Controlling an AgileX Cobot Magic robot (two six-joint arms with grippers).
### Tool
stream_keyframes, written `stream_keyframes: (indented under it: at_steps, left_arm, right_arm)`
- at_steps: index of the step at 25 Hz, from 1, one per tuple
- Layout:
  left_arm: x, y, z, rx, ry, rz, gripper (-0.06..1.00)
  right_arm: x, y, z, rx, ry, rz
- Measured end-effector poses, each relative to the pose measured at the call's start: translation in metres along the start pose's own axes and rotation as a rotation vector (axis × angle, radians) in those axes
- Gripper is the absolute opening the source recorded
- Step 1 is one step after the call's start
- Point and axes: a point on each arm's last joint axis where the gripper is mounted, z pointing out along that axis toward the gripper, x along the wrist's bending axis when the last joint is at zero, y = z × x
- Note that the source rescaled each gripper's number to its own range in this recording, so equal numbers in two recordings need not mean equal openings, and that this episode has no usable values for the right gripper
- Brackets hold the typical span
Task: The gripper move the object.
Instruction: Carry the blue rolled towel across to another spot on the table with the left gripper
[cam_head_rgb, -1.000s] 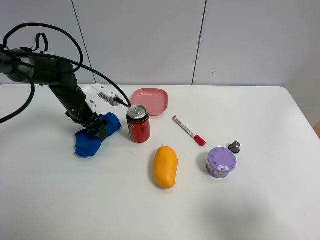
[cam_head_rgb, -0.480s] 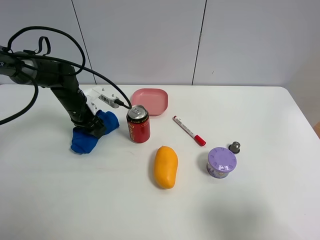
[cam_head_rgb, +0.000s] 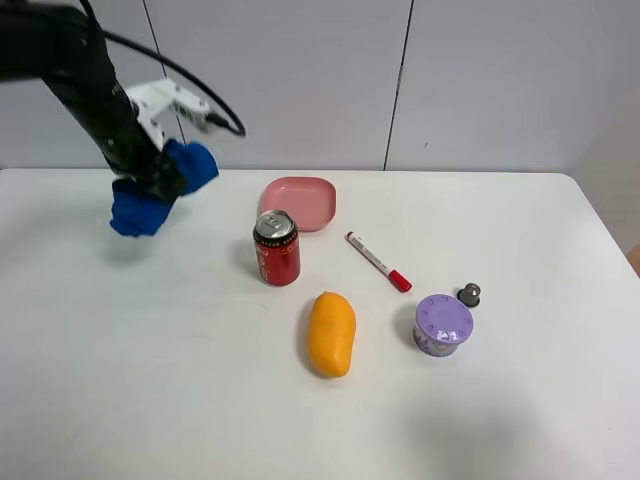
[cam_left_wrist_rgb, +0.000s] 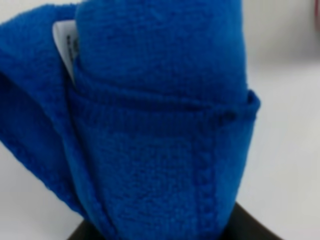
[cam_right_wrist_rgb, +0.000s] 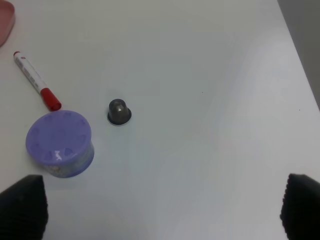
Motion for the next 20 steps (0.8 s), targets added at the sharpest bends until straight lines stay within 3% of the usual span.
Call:
stream_keyframes:
  at_steps: [3,5,11,15,18,20]
  left_arm:
    - [-0.001,0.025,-0.055,-0.127,0.002,-0.006,0.00]
    - [-0.013,0.042,-0.082,-0.193,-0.030,0.036,0.00]
    - [-0.082,0.097,-0.134,-0.399,-0.108,0.219,0.00]
    - [-0.124,0.123,-0.123,-0.444,-0.167,0.268,0.00]
    - [-0.140,0.134,-0.109,-0.458,-0.183,0.279,0.00]
    - [-0.162,0.149,-0.081,-0.477,-0.199,0.298,0.00]
  right_arm:
    - [0.000,0.000,0.000,0.000,0.000,0.000]
    - [0.000,0.000,0.000,0.000,0.000,0.000]
    - [0.000,0.000,0.000,0.000,0.000,0.000]
    - [0.000,0.000,0.000,0.000,0.000,0.000]
    - [0.000,0.000,0.000,0.000,0.000,0.000]
    - [0.000,0.000,0.000,0.000,0.000,0.000]
